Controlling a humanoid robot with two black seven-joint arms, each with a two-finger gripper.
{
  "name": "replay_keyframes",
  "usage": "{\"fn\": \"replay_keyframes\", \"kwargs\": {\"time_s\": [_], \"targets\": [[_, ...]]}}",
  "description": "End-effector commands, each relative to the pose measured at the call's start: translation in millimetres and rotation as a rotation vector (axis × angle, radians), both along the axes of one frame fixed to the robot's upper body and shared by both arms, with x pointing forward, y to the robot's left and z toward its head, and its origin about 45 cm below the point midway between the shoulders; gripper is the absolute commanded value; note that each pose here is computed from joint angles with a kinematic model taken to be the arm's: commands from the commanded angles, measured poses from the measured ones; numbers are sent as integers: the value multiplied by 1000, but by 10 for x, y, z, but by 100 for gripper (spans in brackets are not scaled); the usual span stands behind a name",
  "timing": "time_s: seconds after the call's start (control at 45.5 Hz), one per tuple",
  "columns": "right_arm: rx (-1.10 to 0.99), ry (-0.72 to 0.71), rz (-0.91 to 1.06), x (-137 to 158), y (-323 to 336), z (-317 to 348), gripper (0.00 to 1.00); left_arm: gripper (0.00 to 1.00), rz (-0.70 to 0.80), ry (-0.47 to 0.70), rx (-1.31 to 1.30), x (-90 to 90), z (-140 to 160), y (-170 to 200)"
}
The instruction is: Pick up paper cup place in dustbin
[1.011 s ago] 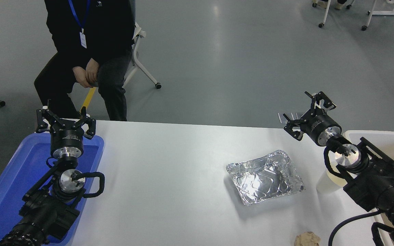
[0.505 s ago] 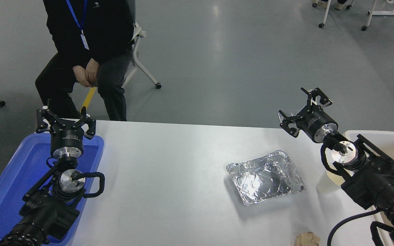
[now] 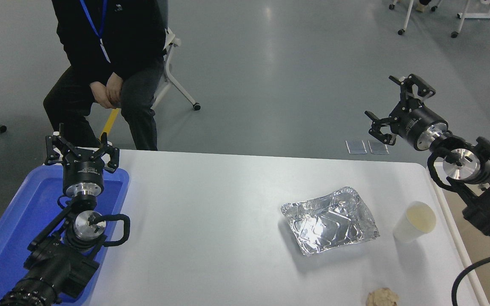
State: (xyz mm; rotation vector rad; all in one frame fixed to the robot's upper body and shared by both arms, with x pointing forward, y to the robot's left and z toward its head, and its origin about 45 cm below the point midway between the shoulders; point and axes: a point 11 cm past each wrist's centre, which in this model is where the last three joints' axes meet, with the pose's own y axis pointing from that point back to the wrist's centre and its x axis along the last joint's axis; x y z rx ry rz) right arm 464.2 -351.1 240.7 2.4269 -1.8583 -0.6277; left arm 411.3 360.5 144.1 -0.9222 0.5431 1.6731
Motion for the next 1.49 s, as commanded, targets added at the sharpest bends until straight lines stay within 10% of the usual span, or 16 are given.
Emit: {"fn": "replay_keyframes", "kwargs": {"time_s": [0.0,0.835,1.473], "targets": [[-271,1,121,-32,-65,338,100,99,0,1,0,-2,-3,1],[-1250,225,860,-1141,385,957,100,99,1,-1,1,2,6,6],[-1372,355,1184,-1500,777,1389,100,99,1,-1,-1,2,3,0]]}}
